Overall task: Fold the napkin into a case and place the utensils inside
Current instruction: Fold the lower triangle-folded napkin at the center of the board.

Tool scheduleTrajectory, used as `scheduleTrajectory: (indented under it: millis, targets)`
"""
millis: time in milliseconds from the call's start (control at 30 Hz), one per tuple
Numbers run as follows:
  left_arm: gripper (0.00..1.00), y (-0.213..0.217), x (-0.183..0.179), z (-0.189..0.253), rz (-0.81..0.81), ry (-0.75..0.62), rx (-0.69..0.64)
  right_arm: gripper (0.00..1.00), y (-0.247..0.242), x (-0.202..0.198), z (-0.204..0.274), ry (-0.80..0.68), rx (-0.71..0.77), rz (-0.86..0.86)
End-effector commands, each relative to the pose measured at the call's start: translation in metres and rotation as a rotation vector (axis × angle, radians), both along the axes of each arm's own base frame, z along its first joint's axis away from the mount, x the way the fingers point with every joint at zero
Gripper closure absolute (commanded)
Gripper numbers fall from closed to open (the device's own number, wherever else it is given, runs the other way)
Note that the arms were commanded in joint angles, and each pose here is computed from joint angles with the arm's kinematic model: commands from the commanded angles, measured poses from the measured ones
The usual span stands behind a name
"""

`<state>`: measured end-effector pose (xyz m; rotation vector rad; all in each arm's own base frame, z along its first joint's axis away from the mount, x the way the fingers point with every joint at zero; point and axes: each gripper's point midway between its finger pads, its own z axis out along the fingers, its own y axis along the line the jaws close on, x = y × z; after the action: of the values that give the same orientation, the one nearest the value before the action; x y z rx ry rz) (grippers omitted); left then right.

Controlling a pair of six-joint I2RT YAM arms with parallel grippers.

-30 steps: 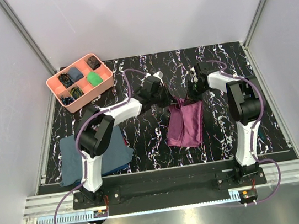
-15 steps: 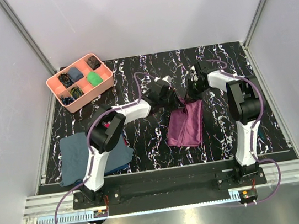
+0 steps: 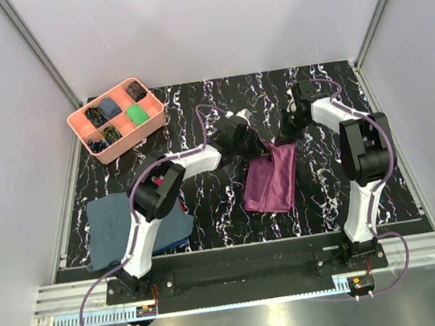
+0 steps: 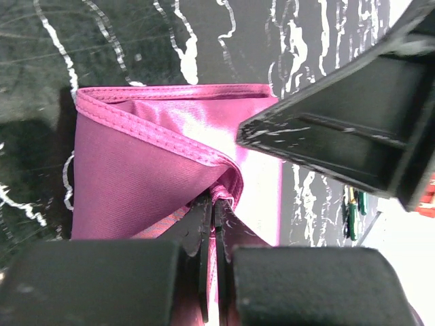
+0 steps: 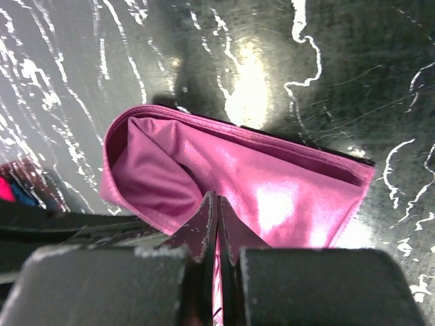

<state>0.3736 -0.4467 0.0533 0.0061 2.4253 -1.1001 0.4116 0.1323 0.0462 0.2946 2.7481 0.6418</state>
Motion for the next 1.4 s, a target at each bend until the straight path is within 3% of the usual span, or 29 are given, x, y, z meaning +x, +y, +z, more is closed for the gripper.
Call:
scheduleTrajectory:
  millis: [0, 367, 467, 500, 567, 600, 833, 1100, 1233, 1367]
  targets:
    - [0.96, -0.023, 0.014, 0.029, -0.005, -0.092, -0.073, 1.0, -0.011, -0.007, -0.014, 0.017, -0.053, 0.012]
    - [0.91, -0.049, 0.021, 0.019, -0.044, -0.148, -0.109, 1.0, -0.011, -0.009, -0.037, 0.059, -0.051, 0.01]
    - [0.85, -0.056, 0.019, 0.01, -0.077, -0.164, -0.103, 1.0, -0.012, -0.008, -0.04, 0.063, -0.057, 0.008]
    - [0.76, -0.057, 0.019, 0.011, -0.086, -0.172, -0.102, 1.0, -0.013, -0.007, -0.039, 0.061, -0.058, 0.006]
    - [0.68, -0.057, 0.017, 0.015, -0.102, -0.191, -0.094, 1.0, -0.013, -0.005, -0.041, 0.06, -0.056, 0.013]
    - [0.61, -0.054, 0.015, 0.016, -0.105, -0.194, -0.087, 1.0, -0.013, -0.005, -0.042, 0.059, -0.055, 0.018]
    - [0.48, -0.026, 0.009, 0.043, -0.08, -0.244, -0.008, 1.0, 0.009, -0.003, -0.047, 0.057, 0.051, 0.05]
    - [0.44, -0.004, -0.015, 0.068, -0.122, -0.26, -0.017, 1.0, 0.053, -0.019, -0.046, 0.086, 0.194, 0.109]
    - [0.43, 0.027, -0.031, 0.1, -0.126, -0.302, -0.011, 1.0, 0.069, -0.029, -0.047, 0.096, 0.242, 0.136]
    - [0.42, 0.063, -0.05, 0.099, -0.11, -0.293, 0.05, 1.0, 0.08, -0.037, -0.044, 0.11, 0.289, 0.158]
